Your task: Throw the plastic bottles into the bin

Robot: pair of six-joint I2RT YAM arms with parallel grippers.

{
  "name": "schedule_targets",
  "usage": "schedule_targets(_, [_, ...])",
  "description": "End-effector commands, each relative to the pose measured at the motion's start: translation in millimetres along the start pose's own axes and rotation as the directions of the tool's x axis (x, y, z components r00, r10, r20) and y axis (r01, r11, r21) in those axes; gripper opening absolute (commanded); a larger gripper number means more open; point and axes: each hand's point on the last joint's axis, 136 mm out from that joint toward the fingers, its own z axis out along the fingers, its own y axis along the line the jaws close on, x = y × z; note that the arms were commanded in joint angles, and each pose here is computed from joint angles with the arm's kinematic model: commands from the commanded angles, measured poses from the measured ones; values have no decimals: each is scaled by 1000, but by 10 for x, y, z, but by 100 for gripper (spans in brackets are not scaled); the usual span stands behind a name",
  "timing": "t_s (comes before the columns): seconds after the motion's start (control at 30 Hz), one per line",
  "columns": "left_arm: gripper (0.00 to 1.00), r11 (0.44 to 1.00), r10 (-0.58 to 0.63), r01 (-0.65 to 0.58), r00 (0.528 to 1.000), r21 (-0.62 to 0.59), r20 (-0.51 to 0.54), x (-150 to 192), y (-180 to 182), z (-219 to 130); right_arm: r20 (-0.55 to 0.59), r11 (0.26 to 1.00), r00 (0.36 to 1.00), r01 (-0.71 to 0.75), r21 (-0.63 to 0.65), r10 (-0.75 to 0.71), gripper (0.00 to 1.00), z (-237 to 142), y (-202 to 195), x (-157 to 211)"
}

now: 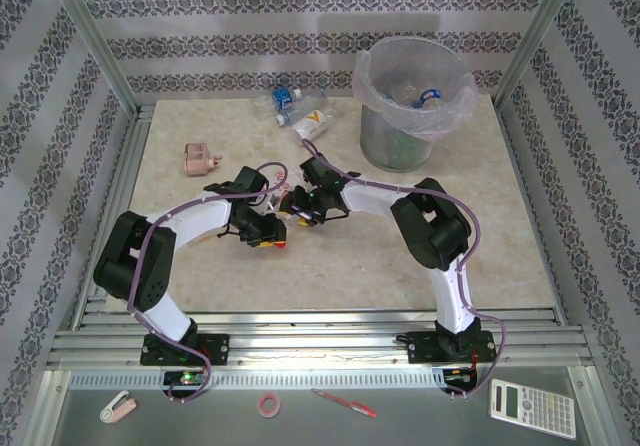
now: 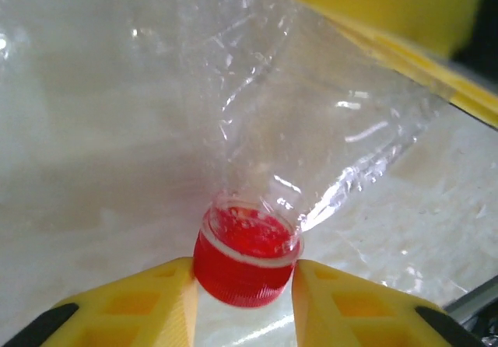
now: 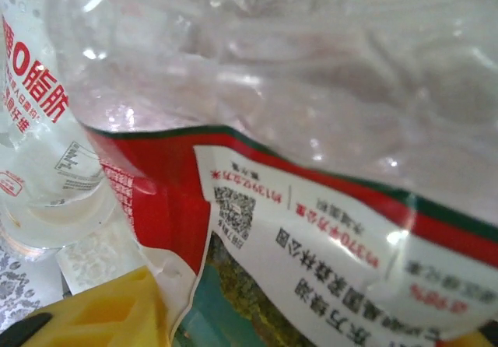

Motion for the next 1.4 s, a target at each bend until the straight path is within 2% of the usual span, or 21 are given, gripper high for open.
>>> schedule_targets(0.0, [46,994,81,-83,996,77,26,-5,-248,-199,51,999,998,21,40,-23,42,-130,-74,-31])
schedule_targets(0.2, [81,967,91,-133,977,216,195,-286,-708,-876,128,992,984,124,-9,-122,31,-659,198,42])
schedule_targets(0.3, [92,932,61,-170,945,320,323,-479,-984,-1456,210,971,956,224,-79,-203,31,-1108,553,53])
schedule_targets(0.37, [100,908,44,-216,901,360,431,-600,-1154,-1931,286,945,922,305,-120,-261,31,-1475,809,71])
schedule_targets(0.53, [100,879,37,-313,797,361,602,-783,-1445,-2787,460,855,812,484,-188,-359,31,-2348,1341,138])
schedule_targets(0.67, [100,890,2,-308,741,336,672,-897,-1465,-3135,545,852,778,483,-202,-312,29,-2924,1395,88])
schedule_targets(0.8, [100,895,5,-320,705,312,709,-915,-1481,-3291,575,916,790,365,-165,-211,26,-3282,972,83])
schedule_targets(0.93, [100,910,6,-294,713,292,701,-938,-1418,-3237,563,991,820,134,-8,-106,22,-3469,69,209])
schedule_targets(1.03, [100,914,6,-289,713,286,702,-966,-1401,-3217,552,999,834,-31,15,18,25,-3510,-578,312])
schedule_targets(1.17, [100,916,13,-290,714,279,700,-1011,-1405,-3200,587,965,790,-256,53,177,23,-3623,-1324,429])
schedule_targets(1.27, [100,921,17,-281,721,269,693,-1040,-1378,-3159,591,941,780,-323,97,207,23,-3679,-1565,394])
schedule_targets(1.37, [100,928,17,-265,731,261,682,-1066,-1347,-3113,628,953,753,-297,61,195,23,-3868,-1449,123])
